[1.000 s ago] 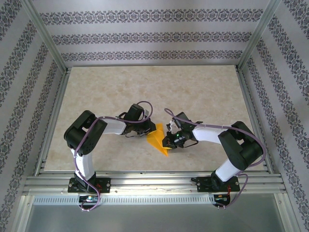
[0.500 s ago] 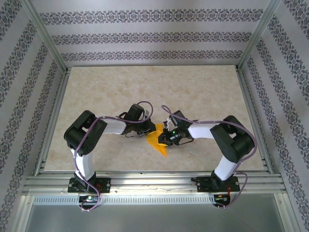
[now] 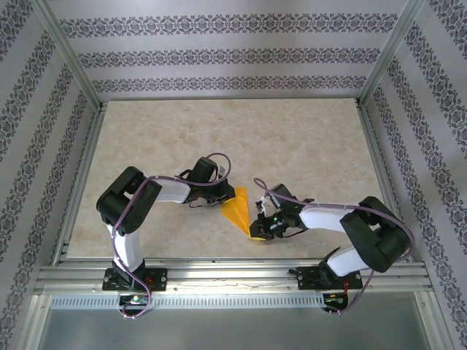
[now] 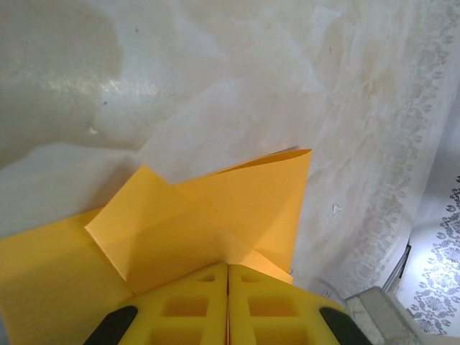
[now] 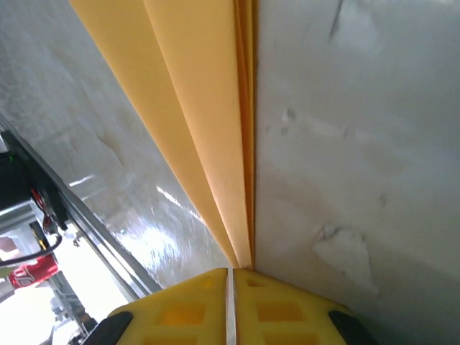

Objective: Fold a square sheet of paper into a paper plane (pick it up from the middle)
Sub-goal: Turn over the paper at the center of the table.

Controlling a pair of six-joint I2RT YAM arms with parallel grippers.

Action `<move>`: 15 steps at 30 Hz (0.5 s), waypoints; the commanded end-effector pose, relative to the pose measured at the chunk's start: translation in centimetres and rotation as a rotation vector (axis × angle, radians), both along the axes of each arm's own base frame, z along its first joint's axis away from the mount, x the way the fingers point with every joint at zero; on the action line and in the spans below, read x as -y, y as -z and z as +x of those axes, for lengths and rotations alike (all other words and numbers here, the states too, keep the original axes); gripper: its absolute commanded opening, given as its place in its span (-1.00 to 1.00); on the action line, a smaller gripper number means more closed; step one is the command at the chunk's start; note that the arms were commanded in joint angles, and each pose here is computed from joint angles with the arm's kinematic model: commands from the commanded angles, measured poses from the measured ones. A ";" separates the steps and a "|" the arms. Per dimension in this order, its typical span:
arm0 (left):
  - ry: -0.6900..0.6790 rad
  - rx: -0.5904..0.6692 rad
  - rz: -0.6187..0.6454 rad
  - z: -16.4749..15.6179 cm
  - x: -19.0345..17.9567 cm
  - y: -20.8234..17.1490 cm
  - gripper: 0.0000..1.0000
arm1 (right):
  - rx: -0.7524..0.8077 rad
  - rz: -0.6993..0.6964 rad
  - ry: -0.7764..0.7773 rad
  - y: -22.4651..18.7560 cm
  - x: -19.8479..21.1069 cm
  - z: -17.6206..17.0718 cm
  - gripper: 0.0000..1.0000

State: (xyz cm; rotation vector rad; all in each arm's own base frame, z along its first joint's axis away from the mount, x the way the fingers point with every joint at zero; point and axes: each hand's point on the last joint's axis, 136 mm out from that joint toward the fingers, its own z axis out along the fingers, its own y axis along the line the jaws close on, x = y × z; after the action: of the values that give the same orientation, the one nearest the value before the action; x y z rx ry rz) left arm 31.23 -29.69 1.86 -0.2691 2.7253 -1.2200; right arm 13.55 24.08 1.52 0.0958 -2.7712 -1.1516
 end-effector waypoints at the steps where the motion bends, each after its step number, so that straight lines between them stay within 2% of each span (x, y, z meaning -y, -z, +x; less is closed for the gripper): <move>1: -0.049 -0.086 0.104 -1.3 -2.5 3.5 -0.80 | -0.042 -0.087 -0.042 0.9 1.7 -2.2 -0.78; 4: -0.052 -0.087 0.103 -1.4 -2.6 3.5 -0.81 | -0.018 -0.101 -0.045 0.4 1.9 -1.9 -0.77; 11: -0.092 -0.083 0.056 -0.9 -2.7 3.0 -0.81 | 0.042 -0.015 0.084 -2.5 0.8 0.4 -0.51; 15: -0.116 -0.096 0.026 -0.7 -2.7 3.0 -0.81 | -0.004 0.001 0.150 -2.5 0.8 0.8 -0.41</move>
State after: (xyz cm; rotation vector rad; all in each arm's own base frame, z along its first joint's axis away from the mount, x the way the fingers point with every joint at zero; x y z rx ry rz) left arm 31.38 -29.33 1.92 -0.3327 2.6859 -1.2828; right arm 13.96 23.40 4.28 0.0062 -2.8311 -1.1826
